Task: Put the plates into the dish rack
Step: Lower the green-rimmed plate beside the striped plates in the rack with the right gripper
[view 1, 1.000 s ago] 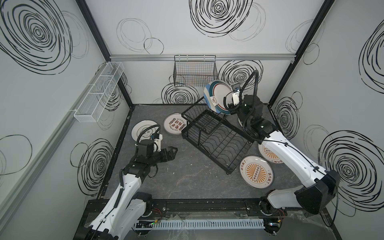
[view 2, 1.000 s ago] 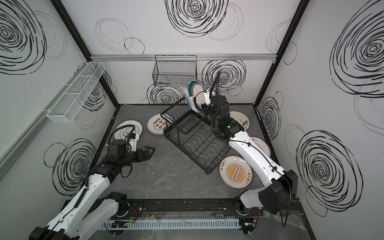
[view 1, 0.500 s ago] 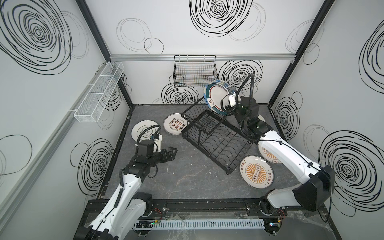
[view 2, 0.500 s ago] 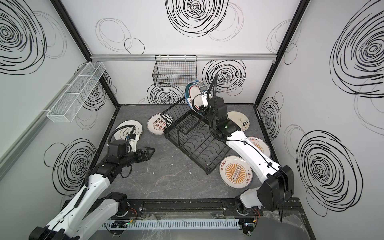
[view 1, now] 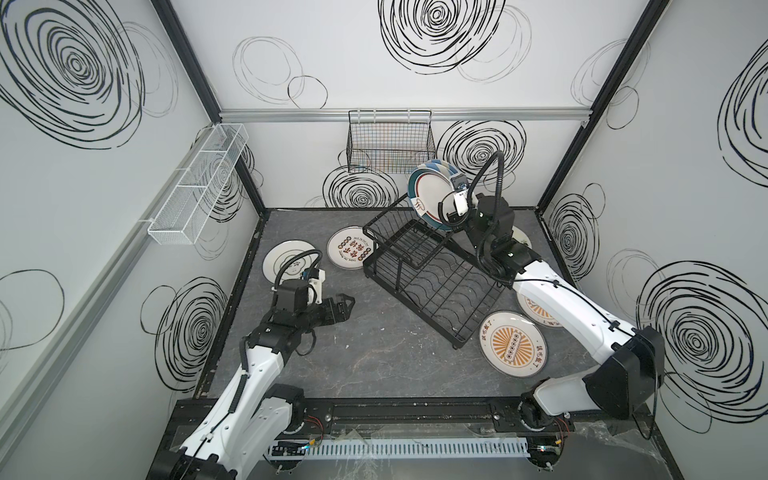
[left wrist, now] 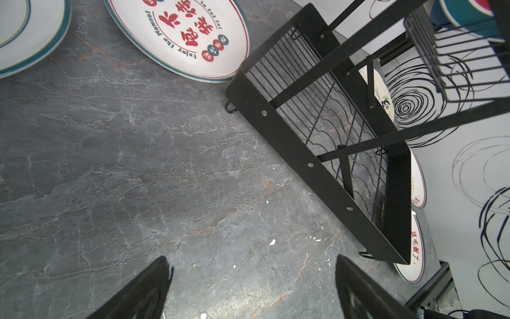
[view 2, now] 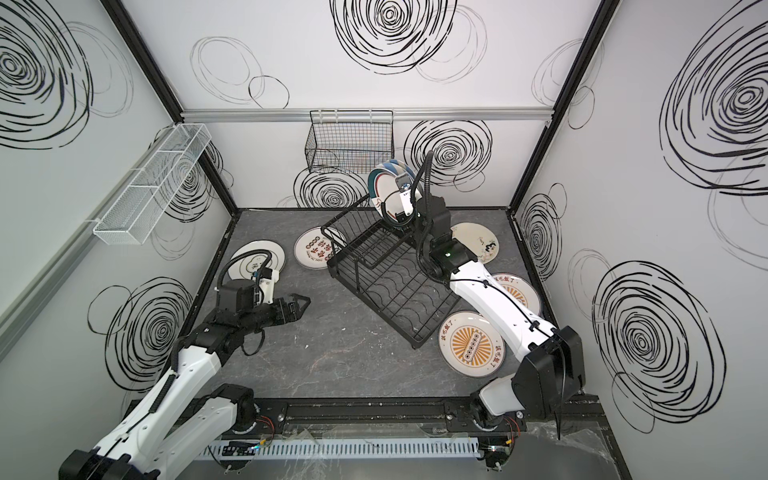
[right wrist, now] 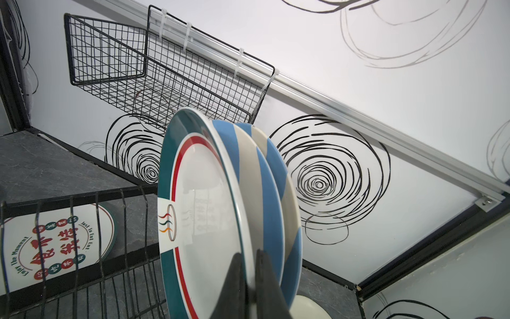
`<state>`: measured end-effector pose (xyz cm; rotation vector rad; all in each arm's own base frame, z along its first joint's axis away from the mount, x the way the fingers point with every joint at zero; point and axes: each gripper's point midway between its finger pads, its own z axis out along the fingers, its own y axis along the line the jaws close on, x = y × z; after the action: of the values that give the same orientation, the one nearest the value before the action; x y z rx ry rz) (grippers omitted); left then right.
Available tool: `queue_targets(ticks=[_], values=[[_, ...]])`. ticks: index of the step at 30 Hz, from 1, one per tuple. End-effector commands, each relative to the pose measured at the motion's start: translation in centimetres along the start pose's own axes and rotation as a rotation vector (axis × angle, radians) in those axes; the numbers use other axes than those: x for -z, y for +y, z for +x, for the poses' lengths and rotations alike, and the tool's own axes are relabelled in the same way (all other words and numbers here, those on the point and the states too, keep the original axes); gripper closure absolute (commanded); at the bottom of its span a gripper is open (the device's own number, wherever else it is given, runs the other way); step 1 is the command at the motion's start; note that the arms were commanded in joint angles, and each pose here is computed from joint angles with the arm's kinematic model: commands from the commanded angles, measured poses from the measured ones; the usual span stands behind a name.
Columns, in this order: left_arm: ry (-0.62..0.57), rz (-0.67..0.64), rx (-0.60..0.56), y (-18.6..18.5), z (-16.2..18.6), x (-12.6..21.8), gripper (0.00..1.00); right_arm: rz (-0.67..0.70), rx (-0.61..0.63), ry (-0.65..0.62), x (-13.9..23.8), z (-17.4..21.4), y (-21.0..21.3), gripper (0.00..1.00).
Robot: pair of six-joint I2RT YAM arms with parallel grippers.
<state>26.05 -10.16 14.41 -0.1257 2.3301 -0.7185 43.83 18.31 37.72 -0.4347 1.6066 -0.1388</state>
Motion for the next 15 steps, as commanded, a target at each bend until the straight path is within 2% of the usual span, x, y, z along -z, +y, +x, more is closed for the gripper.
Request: queue_targets(ticks=[1, 10, 12, 15], values=[[-0.040, 0.011, -0.026, -0.6, -1.2, 0.3, 0.04, 0.004, 0.001, -0.036, -0.5, -0.9, 0.1, 1.00], [-0.043, -0.013, -0.014, 0.0, -1.7, 0.3, 0.04, -0.004, 0.008, -0.002, -1.7, 0.0, 0.9, 1.00], [-0.046, -0.030, -0.012, 0.3, -1.9, 0.3, 0.04, -0.007, 0.010, 0.007, -1.9, 0.2, 1.0, 0.85], [-0.056, -0.067, -0.006, 0.9, -2.4, 0.2, 0.04, -0.014, 0.016, 0.007, -1.8, -0.3, 1.4, 0.69]])
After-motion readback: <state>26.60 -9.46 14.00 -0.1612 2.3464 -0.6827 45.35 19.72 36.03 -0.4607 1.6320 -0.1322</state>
